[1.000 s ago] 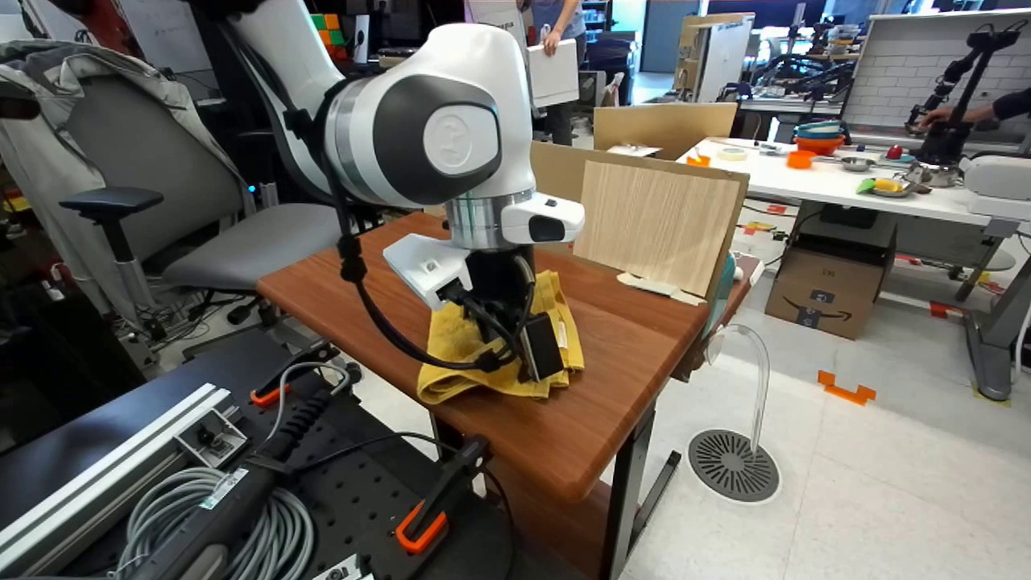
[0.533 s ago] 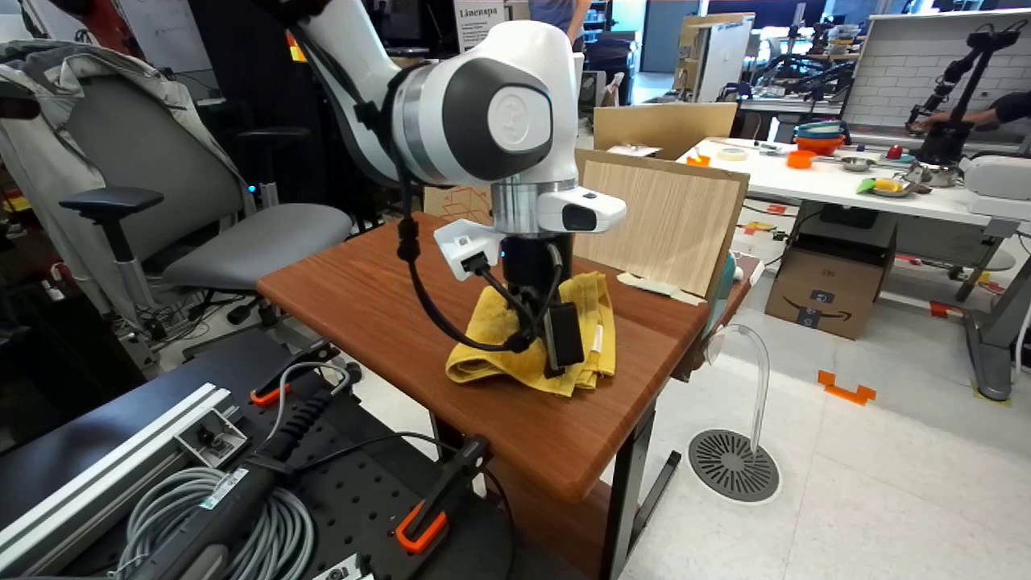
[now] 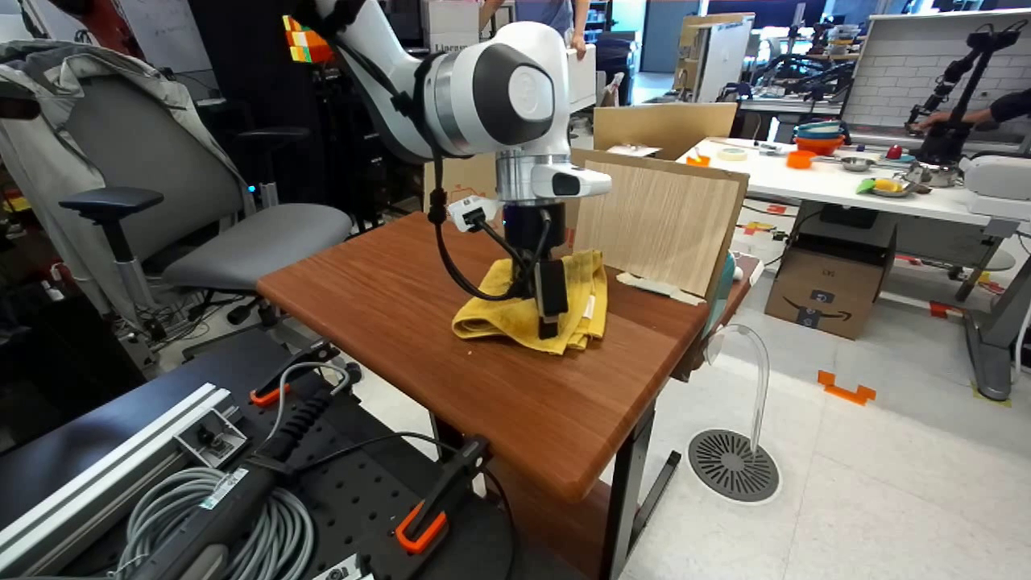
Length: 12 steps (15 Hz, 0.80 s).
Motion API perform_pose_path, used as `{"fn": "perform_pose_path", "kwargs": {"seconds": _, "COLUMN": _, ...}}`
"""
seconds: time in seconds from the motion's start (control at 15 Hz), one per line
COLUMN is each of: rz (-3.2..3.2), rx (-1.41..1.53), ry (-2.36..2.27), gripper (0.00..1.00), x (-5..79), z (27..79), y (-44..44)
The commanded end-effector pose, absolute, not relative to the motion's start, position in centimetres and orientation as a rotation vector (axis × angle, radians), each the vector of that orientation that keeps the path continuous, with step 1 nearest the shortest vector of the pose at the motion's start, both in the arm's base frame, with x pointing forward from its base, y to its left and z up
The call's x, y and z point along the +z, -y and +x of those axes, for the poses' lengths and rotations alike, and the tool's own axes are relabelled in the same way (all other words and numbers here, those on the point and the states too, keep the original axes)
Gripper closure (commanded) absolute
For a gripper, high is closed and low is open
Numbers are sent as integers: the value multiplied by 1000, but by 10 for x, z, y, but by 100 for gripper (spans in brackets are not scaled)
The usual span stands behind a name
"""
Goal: Wipe the table with the yellow towel
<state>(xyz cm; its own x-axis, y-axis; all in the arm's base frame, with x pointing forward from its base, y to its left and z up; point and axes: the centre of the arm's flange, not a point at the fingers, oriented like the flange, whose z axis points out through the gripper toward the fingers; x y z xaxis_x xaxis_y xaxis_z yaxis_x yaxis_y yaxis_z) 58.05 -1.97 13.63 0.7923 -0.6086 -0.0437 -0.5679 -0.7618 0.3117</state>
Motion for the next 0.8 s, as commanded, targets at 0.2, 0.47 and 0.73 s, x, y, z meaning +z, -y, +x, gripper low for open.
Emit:
{"fn": "perform_pose_path", "kwargs": {"seconds": 0.2, "rz": 2819, "rx": -143, "ry": 490, "gripper": 0, "x": 108, "z": 547, "y": -106}}
{"fn": "perform_pose_path", "kwargs": {"seconds": 0.47, "rz": 2902, "rx": -1, "ry": 263, "gripper": 0, "x": 136, "z": 531, "y": -161}}
{"fn": "perform_pose_path", "kwargs": {"seconds": 0.73, "rz": 2951, "rx": 105, "ry": 157, "gripper": 0, "x": 154, "z": 532, "y": -195}}
